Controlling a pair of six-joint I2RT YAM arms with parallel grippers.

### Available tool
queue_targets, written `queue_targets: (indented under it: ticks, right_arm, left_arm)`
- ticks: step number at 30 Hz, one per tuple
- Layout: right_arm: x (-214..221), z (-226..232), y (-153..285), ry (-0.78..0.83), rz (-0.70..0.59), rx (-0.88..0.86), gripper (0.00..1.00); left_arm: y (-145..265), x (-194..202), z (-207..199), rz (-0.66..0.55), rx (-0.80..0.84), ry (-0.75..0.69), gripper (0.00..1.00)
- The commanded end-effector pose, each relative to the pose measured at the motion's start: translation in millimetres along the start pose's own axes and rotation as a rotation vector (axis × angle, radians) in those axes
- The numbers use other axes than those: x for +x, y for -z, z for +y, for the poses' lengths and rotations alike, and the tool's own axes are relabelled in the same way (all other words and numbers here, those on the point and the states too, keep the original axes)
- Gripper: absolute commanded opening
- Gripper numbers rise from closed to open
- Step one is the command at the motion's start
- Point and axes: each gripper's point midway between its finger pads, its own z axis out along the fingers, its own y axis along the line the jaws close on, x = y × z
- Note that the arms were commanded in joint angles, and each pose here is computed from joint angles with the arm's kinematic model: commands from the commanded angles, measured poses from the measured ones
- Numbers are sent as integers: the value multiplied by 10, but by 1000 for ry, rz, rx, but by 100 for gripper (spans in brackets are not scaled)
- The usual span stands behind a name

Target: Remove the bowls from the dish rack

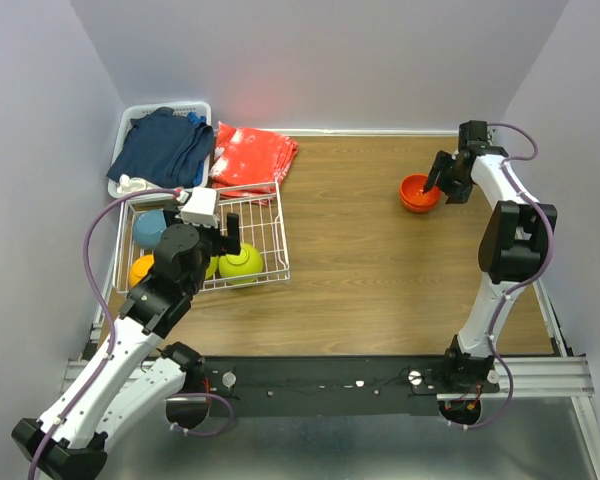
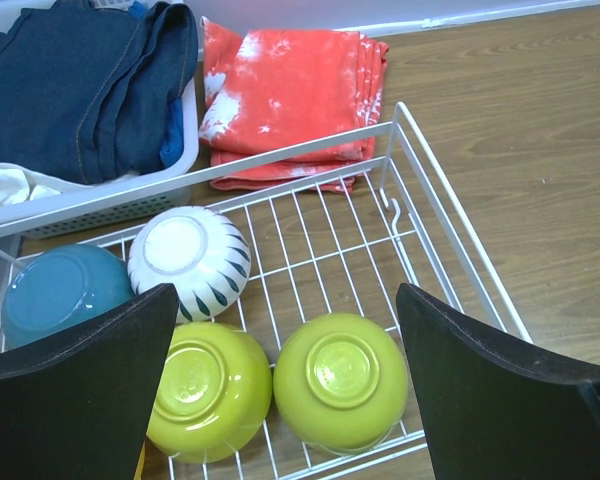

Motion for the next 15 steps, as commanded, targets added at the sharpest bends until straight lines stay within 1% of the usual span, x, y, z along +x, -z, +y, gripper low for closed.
queue_targets:
  ticks: [1,2,4,5,6,8,9,11,12,13,14,15]
  right_arm:
    - [-58,-10,183,8,-20,12,80]
    - [-99,18,301,9,-49,2,83]
    - [-87,74,392,6,-78,-31,86]
    - [-150,139,576,5,-128,-60,87]
    - [-53,157,584,7,-122,-73,88]
    - [-73,303,715,30,-184,-108,90]
    - [-82,367,864,41,-223,-129,90]
    - [52,493,904,57,-239,-169,91]
    - [65,572,1034,64,-263,-215,91]
    - [115,714,1069,86,-275,-258,90]
    - [266,722,1005,86,-247,-271,90]
    - [335,799,1035,100,-242,-307,90]
  left_arm:
    - [-33,108,13,36,-7,-16,99]
    - [-38,123,6,43,-6,-12,99]
    - [-64,163,-25,63,3,-11,99]
    - [-69,195,-33,79,4,-6,99]
    - [-71,210,-43,89,2,13,99]
    - [-94,323,-49,135,-8,31,99]
    - [-99,365,-59,150,-14,60,99]
    - [-116,505,-69,204,-24,75,99]
    - [-124,537,-74,218,-30,89,99]
    - [-144,589,-89,242,-41,116,99]
    - [-153,613,-96,258,-48,134,99]
    - [-140,680,-92,292,-60,140,99]
